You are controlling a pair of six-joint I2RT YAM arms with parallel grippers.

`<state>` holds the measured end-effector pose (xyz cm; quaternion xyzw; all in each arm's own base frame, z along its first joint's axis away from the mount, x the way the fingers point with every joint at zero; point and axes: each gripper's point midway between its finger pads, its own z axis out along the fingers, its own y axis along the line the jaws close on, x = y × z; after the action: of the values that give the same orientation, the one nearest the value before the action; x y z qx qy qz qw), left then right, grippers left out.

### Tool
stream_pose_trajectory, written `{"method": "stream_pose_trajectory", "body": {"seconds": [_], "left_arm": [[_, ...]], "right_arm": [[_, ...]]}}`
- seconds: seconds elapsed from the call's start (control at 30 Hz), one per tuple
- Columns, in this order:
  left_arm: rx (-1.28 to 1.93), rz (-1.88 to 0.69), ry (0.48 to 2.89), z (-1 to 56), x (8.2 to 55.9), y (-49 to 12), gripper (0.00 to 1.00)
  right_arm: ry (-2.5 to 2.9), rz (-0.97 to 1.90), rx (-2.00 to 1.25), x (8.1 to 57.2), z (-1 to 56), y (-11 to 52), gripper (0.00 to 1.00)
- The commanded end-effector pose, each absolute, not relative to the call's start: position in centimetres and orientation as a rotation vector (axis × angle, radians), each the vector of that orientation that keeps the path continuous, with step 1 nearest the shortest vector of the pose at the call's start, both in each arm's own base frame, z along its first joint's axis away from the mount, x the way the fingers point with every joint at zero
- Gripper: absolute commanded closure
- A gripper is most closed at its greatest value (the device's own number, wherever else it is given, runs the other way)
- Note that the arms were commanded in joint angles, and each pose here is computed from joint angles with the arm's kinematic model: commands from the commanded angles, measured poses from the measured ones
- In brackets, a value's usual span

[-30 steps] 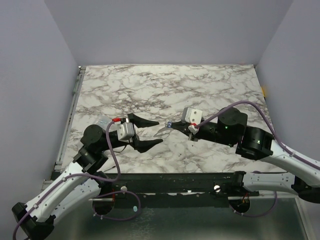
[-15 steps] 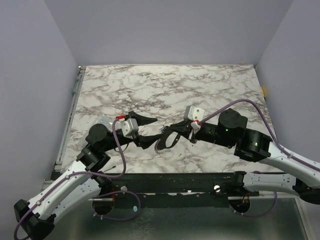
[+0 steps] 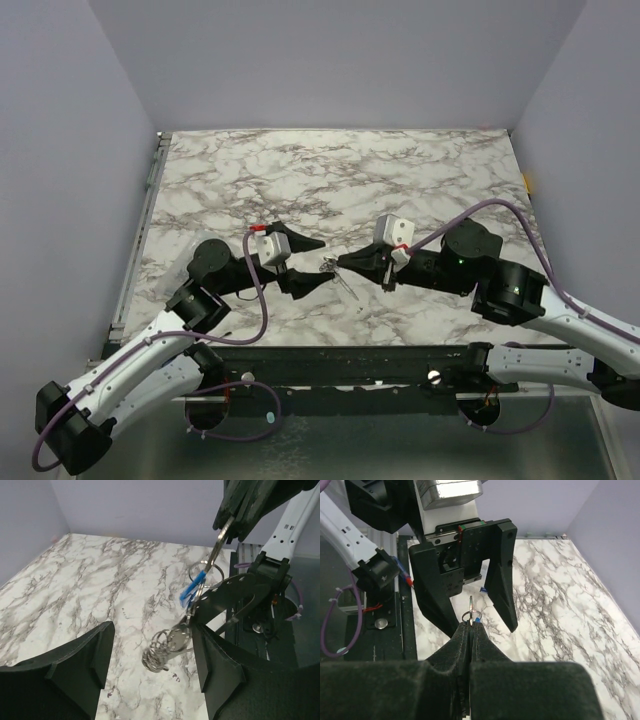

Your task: Put the keys on the keyring

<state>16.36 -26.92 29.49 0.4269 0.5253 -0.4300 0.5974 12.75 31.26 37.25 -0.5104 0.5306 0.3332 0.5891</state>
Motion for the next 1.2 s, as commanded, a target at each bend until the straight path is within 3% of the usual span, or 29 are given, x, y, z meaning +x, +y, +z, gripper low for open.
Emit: {"method": "stream_pose_trajectory", "body": {"seconds": [0.0, 0.27, 0.4, 0.5, 0.57, 0.63, 0.67, 0.73, 0.77, 0.87, 0.93, 1.17], "left_arm": [[1.007, -1.079, 1.150, 30.5, 15.1, -27.3, 0.31], [1.033, -1.182, 1.095, 31.1, 13.3, -27.6, 0.17], [1.066, -1.253, 1.067, 31.4, 12.0, -27.8, 0.22], [1.078, -1.310, 1.033, 31.9, 11.0, -27.9, 0.37], [1.070, -1.330, 1.024, 32.3, 10.7, -27.9, 0.68], [1.060, -1.338, 1.015, 32.7, 10.5, -27.8, 0.90], [1.051, -1.339, 1.013, 32.9, 10.5, -27.8, 0.97], [1.028, -1.327, 1.010, 33.2, 10.7, -27.6, 1.00], [1.016, -1.319, 1.008, 33.4, 10.8, -27.5, 1.00], [0.945, -1.284, 1.016, 34.1, 11.7, -27.2, 1.00], [0.875, -1.259, 1.034, 34.7, 12.7, -26.9, 1.00], [0.546, -1.206, 1.100, 36.8, 16.3, -25.0, 1.00]], "right_arm": [[1.156, 0.861, -1.202, 11.3, 38.4, 31.8, 0.99], [1.108, 0.946, -1.183, 10.1, 39.6, 31.8, 0.99], [1.099, 0.972, -1.192, 9.7, 39.5, 32.1, 0.99], [1.100, 0.984, -1.190, 9.7, 39.3, 32.4, 0.99], [1.120, 0.973, -1.175, 10.2, 39.0, 32.6, 0.99], [1.149, 0.957, -1.146, 10.9, 38.6, 32.8, 0.99], [1.169, 0.950, -1.122, 11.3, 38.4, 32.9, 0.99], [1.212, 0.933, -1.067, 12.3, 38.0, 33.1, 0.99], [1.238, 0.921, -1.037, 12.9, 37.7, 33.2, 0.96], [1.317, 0.872, -0.936, 14.7, 37.1, 33.1, 0.56], [1.376, 0.810, -0.844, 16.4, 36.9, 32.4, 0.39], [1.367, 0.761, -0.723, 17.0, 37.3, 29.5, 0.09]]}}
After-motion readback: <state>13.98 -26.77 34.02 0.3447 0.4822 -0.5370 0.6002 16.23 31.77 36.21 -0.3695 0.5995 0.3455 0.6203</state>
